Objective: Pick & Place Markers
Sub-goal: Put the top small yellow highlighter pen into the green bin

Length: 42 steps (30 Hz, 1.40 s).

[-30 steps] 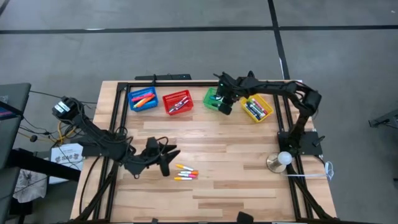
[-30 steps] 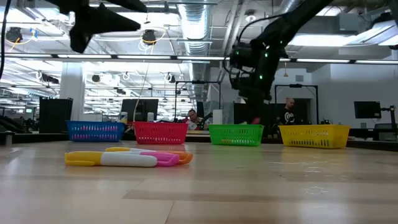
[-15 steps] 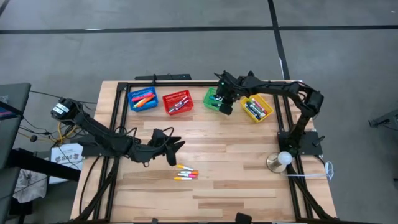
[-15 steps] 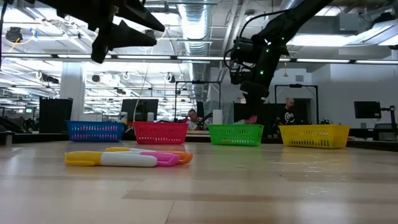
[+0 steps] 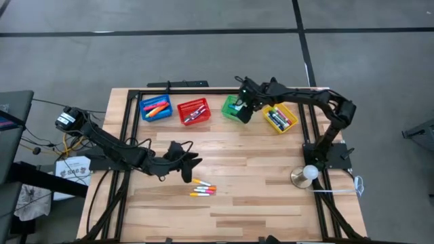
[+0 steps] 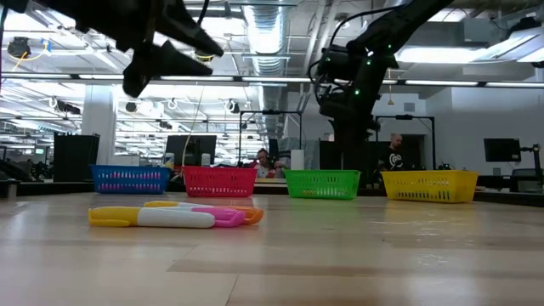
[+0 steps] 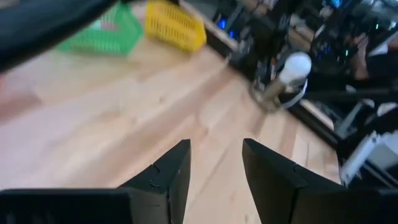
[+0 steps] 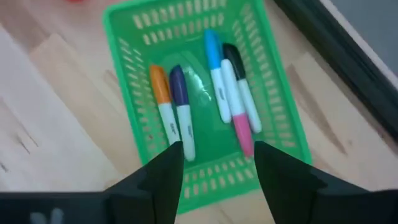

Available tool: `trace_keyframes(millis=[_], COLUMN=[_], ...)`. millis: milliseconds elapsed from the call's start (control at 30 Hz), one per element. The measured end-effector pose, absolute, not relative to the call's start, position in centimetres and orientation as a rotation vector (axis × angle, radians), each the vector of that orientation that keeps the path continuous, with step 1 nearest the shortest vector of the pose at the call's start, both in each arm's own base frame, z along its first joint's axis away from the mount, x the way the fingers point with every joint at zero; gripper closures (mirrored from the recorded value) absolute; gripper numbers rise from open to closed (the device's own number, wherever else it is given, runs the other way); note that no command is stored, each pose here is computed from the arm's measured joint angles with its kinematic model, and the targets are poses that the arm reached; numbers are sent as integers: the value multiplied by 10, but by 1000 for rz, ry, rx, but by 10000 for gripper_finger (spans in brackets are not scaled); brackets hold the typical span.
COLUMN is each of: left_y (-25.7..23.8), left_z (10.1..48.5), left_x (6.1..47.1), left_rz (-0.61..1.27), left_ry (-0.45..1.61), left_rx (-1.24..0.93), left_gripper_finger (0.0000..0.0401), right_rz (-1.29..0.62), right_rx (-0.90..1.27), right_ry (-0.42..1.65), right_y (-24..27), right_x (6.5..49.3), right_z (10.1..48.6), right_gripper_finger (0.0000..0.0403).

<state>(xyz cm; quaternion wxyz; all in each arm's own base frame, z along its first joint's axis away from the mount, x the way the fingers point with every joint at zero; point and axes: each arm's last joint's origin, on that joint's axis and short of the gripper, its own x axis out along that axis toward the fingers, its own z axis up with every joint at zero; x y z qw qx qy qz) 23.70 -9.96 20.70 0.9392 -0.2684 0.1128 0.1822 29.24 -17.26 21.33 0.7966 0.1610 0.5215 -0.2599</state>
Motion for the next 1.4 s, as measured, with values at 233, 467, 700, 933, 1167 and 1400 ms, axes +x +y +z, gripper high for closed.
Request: trace_keyframes(millis=[233,467,700,933,1167,1400], left_y=[-103,-105,-103,-104,-109,-99], left_z=[196,189,183,173,159,144], left_x=[233,229,225,228,238,248], left_rz=[271,138,63,3,-18,-46], left_ry=[403,549,638,676,682,745], left_rx=[-623,-448,-129,102,69,39], left_gripper_finger=[257,257,257,257,257,257], right_rz=[-461,-330,-242,-297,-316,-273], right_rx=[372,257,243,235,273,290], right_ry=[1060,967,940,934,908,879], right_y=[-139,-96,-58,-15,14,37], right_x=[304,322,333,337,331,322], right_z=[229,244,247,246,254,267], right_gripper_finger=[233,240,237,234,235,232])
